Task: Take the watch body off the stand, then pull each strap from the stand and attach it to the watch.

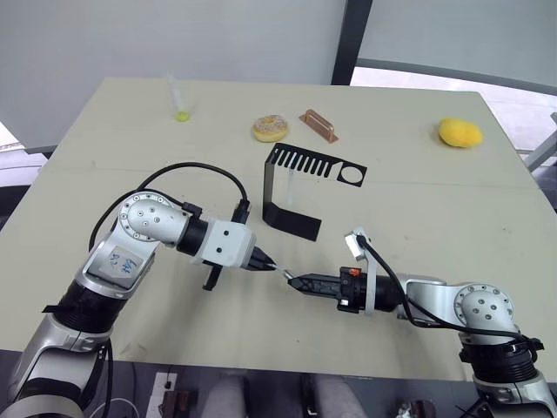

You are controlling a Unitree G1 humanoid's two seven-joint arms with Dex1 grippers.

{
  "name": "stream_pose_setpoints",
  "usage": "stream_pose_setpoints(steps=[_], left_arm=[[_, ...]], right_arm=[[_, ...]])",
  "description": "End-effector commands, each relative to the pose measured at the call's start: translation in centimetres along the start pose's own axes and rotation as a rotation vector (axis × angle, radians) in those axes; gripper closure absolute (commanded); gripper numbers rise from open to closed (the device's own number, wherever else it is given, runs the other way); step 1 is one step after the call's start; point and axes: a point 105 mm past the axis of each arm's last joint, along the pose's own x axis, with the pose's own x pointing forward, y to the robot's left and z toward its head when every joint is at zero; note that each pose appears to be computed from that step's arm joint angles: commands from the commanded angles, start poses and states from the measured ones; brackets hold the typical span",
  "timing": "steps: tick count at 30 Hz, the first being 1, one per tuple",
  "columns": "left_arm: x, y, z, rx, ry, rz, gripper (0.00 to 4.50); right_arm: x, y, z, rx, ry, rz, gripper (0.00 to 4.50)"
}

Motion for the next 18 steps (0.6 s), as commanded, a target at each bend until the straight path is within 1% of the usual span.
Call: stream_pose_setpoints(steps=[1, 18], left_arm=[[0.19, -0.2, 0.58, 0.026, -0.008, -0.009, 4.5], [0.4, 0.2, 0.31, 0.031, 0.0, 0.009, 4.5]], right_arm=[[0.05, 1.13, 0.37, -0.032, -0.024, 0.032, 2.99], [0.15, 1.38, 0.21, -0.038, -0.02, 0.043, 2.99]])
